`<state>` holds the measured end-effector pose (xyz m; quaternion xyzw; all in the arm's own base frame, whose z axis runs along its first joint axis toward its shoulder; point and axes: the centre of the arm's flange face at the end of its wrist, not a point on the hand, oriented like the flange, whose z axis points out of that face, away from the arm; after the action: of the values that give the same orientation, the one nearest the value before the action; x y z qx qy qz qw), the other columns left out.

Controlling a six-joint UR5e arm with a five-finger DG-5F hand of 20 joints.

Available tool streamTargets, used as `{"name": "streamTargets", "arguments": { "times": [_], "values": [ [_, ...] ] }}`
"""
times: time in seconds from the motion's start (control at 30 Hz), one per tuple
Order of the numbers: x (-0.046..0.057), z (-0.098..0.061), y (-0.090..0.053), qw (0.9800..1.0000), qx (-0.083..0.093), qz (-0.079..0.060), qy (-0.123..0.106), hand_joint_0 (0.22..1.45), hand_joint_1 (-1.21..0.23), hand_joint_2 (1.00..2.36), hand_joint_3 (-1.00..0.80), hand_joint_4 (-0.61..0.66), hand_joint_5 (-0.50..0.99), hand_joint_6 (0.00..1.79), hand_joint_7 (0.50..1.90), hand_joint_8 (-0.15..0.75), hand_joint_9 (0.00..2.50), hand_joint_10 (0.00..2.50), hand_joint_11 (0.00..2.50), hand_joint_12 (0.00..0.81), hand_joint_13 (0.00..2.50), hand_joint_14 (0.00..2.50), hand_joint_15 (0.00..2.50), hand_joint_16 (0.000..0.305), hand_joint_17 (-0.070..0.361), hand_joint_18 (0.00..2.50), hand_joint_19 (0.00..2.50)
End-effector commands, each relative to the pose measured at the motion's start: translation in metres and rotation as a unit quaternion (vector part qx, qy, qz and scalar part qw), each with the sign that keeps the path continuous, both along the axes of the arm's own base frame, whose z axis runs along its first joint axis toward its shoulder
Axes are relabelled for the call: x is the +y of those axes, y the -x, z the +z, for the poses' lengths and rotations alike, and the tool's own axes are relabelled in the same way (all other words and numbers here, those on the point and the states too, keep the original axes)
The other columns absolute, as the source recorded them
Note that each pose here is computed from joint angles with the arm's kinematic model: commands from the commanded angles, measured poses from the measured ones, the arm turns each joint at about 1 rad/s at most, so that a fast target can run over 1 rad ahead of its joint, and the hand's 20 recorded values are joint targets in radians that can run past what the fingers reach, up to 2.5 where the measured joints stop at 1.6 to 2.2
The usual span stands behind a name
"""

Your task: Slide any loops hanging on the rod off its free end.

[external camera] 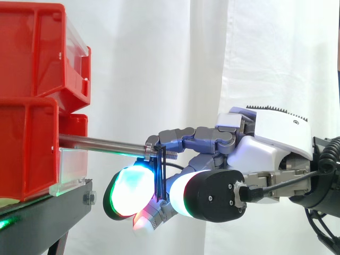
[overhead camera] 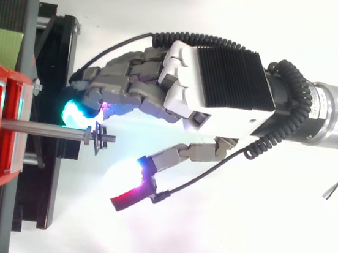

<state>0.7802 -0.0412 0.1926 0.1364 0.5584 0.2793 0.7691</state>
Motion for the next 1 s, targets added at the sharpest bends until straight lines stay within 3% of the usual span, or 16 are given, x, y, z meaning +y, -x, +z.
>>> {"name": "streamTargets", "arguments": {
  "times": [0.0,0.23,0.43,0.7,0.97],
  "values": [
    [-0.0004,-0.0005,-0.0002,1.0,-0.001,0.0,0.0,0.58,-0.64,1.01,-0.42,0.3,-0.12,0.5,1.17,0.352,0.88,0.01,0.18,0.327,0.82,0.0,0.05,0.045,0.1,0.82,0.2],
    [-0.0004,0.0006,-0.0002,1.0,-0.002,0.0,0.0,0.58,-0.64,1.01,-0.41,0.27,-0.11,0.5,1.24,0.35,0.89,0.01,0.19,0.324,0.82,0.0,0.05,0.044,0.1,0.82,0.2],
    [-0.0004,0.0004,-0.0001,1.0,-0.001,0.0,0.0,0.59,-0.65,1.01,-0.39,0.24,-0.1,0.51,1.38,0.352,0.9,0.01,0.19,0.324,0.83,0.0,0.06,0.045,0.1,0.83,0.2],
    [-0.0016,-0.0003,0.0004,1.0,0.002,-0.001,0.0,0.59,-0.67,1.02,-0.27,0.2,-0.17,0.79,1.07,0.356,0.9,0.01,0.25,0.326,0.84,0.0,0.06,0.045,0.101,0.84,0.21],
    [-0.0048,-0.0005,0.0007,1.0,0.003,-0.001,0.001,0.58,-0.65,1.02,-0.21,0.21,-0.18,0.84,1.06,0.358,0.91,0.01,0.26,0.329,0.84,0.0,0.07,0.046,0.103,0.85,0.22]
  ]
}}
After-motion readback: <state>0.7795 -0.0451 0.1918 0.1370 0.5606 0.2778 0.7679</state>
